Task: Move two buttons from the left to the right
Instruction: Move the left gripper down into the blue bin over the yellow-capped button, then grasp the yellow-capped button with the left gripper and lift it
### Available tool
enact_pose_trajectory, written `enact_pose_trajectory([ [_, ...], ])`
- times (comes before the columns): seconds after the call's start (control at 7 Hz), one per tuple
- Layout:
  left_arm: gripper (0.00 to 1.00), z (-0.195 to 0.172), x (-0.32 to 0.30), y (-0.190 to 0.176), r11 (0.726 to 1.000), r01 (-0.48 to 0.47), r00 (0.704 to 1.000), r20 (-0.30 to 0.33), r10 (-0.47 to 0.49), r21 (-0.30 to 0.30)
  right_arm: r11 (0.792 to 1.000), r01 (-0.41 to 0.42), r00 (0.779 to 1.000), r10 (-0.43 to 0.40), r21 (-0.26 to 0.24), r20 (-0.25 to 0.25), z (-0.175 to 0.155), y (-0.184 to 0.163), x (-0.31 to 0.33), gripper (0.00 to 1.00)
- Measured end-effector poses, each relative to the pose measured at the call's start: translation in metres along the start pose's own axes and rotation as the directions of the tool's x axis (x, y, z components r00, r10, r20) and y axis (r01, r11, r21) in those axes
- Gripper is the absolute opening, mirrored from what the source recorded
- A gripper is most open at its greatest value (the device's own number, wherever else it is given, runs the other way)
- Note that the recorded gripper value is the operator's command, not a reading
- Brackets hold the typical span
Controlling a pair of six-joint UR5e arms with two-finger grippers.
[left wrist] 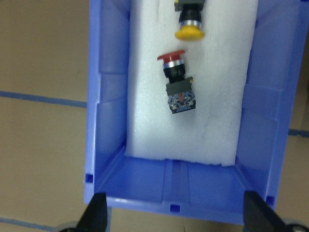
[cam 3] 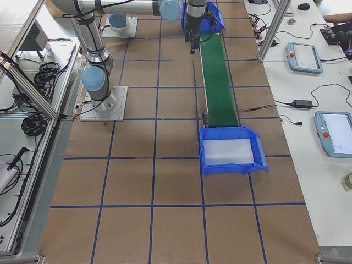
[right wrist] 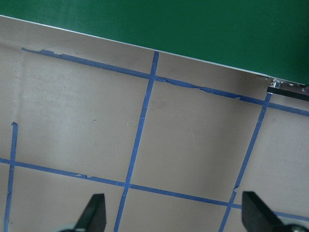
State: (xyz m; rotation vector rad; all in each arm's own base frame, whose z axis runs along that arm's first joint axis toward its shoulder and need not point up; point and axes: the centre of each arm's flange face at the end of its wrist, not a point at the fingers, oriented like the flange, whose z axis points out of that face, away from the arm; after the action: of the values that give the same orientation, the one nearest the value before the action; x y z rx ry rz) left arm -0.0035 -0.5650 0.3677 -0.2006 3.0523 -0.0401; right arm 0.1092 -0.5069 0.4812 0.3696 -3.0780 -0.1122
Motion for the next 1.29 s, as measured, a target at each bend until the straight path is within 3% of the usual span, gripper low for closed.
enact_pose_trajectory([
  [0.57,1.0,0.057,0.009,-0.068,1.0,-0.011,0.999,-0.044,0.012,0.02,1.0,0.0,1.0,0.0,0.0,-0.001,0.0,0.0,0.0,1.0],
  [1.29,1.0,0.117,0.015,-0.088,0.996,-0.074,0.996,-0.061,0.071,-0.053,1.0,0.0,1.0,0.0,0.001,-0.002,0.0,0.0,0.0,1.0],
])
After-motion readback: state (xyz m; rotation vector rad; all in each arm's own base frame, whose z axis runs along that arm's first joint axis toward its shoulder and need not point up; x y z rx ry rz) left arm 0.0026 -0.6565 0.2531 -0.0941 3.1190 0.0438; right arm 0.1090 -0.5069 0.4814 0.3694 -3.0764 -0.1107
